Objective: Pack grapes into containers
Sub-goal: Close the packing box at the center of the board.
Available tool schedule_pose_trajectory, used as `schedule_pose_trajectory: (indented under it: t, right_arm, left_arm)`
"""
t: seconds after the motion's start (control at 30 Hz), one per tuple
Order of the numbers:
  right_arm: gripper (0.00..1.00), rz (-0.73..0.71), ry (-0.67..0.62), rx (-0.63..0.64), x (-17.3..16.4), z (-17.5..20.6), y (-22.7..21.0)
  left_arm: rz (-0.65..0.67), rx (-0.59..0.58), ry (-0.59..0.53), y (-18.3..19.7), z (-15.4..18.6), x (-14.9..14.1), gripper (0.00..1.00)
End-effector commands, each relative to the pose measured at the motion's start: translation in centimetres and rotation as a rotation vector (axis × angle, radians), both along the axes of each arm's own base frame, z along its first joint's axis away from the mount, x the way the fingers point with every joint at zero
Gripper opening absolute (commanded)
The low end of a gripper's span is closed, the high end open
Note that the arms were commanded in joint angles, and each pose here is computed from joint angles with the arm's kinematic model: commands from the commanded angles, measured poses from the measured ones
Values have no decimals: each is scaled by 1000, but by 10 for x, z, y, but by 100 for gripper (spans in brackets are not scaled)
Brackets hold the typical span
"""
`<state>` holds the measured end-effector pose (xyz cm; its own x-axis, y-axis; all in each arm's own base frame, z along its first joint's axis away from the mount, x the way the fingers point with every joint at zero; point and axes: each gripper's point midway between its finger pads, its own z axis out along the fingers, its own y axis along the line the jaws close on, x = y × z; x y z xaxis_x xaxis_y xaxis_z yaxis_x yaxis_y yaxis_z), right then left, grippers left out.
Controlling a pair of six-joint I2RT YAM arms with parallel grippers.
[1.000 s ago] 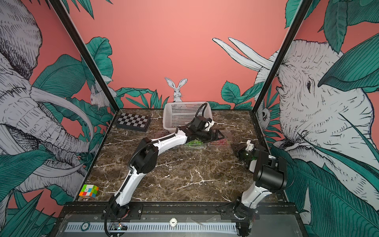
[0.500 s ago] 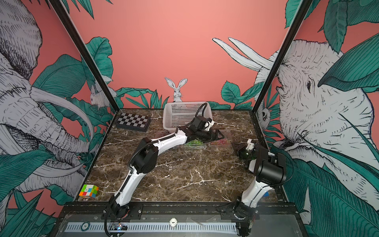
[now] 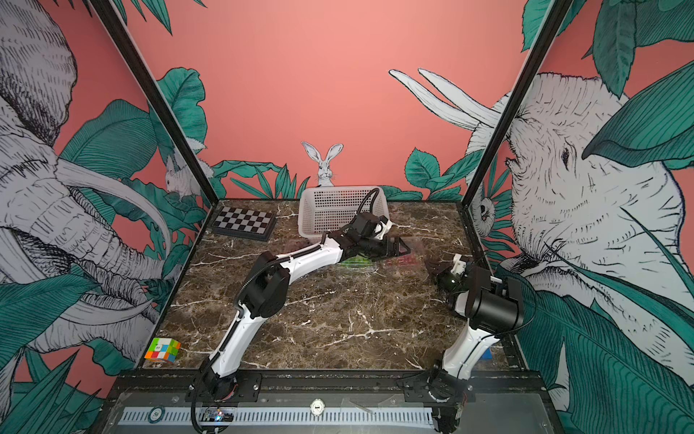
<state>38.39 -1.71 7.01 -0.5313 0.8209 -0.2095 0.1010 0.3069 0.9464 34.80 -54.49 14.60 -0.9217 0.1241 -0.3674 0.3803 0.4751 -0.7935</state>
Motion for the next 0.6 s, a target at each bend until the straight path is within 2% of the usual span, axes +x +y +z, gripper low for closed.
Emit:
schedule_pose_trajectory:
  t: [0.0, 0.57]
  right_arm:
    - [16, -18, -10, -7, 1, -3, -2]
    - [11, -26, -13, -10, 1, -6, -3]
  left_arm:
    - [14, -23, -33, 8, 36, 0, 99]
    - [18, -23, -32, 9, 36, 1, 99]
